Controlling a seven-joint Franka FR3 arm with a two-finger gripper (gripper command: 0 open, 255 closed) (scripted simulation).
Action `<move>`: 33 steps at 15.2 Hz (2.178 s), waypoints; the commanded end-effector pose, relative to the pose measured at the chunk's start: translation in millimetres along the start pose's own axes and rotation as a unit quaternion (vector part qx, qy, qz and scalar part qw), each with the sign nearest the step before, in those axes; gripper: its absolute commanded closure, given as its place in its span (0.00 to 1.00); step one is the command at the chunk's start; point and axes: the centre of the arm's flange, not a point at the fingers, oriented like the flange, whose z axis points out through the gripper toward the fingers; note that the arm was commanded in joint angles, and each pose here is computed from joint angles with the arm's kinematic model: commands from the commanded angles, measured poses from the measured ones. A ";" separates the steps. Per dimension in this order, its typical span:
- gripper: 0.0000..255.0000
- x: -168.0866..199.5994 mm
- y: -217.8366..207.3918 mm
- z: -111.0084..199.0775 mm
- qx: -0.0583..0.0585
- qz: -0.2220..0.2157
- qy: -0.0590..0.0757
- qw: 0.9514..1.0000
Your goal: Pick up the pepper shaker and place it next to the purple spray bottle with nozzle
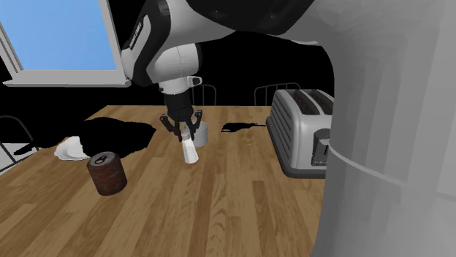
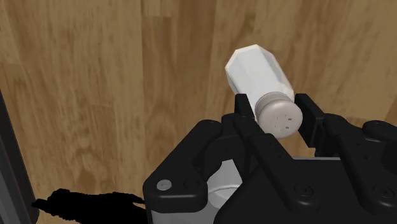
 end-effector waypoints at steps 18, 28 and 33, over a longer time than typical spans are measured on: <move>1.00 -1.0 9.9 -99.2 0.000 0.000 0.000 1.000; 1.00 -1.9 14.8 -151.8 0.000 0.000 0.000 1.000; 1.00 -2.4 17.3 -178.1 0.000 0.000 0.000 1.000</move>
